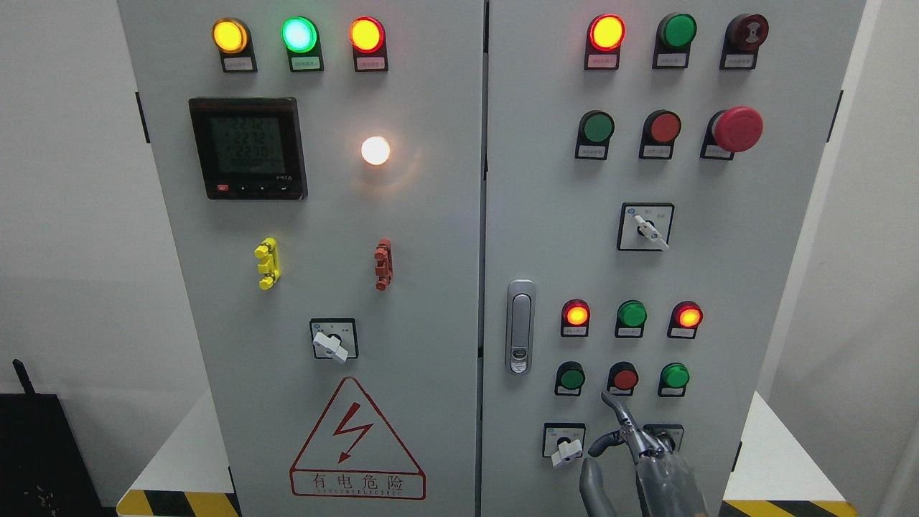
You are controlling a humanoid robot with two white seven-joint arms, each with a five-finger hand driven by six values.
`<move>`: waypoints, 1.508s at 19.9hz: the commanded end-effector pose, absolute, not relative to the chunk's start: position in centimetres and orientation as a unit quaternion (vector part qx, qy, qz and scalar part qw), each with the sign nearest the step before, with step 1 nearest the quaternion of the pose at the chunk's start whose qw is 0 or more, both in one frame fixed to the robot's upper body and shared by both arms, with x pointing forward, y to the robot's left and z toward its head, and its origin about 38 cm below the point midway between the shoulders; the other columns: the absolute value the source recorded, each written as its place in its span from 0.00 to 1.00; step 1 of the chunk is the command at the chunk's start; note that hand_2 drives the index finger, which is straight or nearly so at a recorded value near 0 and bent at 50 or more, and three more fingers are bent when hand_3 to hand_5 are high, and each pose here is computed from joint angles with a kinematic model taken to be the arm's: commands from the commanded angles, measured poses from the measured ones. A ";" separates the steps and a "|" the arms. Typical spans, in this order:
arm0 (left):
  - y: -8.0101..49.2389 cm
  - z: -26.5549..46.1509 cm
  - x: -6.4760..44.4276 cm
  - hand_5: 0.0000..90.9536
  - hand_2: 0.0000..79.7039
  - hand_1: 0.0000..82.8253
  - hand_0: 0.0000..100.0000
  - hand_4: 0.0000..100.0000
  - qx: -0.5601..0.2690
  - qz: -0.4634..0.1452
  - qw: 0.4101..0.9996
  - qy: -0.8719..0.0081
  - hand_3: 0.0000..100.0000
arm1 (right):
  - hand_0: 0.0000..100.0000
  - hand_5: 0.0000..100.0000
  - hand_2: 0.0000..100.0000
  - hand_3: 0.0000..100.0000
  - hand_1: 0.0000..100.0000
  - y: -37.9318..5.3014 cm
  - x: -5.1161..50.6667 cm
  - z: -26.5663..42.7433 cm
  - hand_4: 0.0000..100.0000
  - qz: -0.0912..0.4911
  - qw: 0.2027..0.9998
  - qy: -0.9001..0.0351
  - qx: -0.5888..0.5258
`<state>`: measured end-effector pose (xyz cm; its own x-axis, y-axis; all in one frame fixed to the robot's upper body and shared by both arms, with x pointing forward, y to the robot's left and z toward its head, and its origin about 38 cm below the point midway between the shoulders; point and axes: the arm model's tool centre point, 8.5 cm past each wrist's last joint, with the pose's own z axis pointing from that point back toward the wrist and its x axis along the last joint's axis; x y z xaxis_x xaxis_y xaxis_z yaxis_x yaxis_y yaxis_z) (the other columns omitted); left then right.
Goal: Press green start button
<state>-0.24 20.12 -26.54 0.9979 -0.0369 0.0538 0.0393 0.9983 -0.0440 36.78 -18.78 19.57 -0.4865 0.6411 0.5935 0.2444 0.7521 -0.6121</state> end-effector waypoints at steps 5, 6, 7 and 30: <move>20.1 -26.5 -0.2 0.00 0.00 0.67 0.12 0.00 -0.023 -0.019 0.999 -0.027 0.00 | 0.56 0.13 0.00 0.30 0.26 -19.8 34.3 19.0 0.25 0.141 0.470 -0.853 -0.178; 20.1 -26.5 -0.2 0.00 0.00 0.67 0.12 0.00 -0.023 -0.019 0.999 -0.027 0.00 | 0.55 0.09 0.00 0.27 0.25 -19.6 34.1 19.0 0.22 0.138 0.472 -0.855 -0.168; 20.1 -26.5 -0.2 0.00 0.00 0.67 0.12 0.00 -0.023 -0.019 0.999 -0.027 0.00 | 0.54 0.07 0.00 0.23 0.24 -19.5 33.9 19.0 0.19 0.130 0.476 -0.855 -0.158; 20.1 -26.5 -0.2 0.00 0.00 0.67 0.12 0.00 -0.023 -0.019 0.999 -0.027 0.00 | 0.49 0.00 0.00 0.00 0.17 -18.3 31.5 19.9 0.00 0.069 0.513 -0.852 0.077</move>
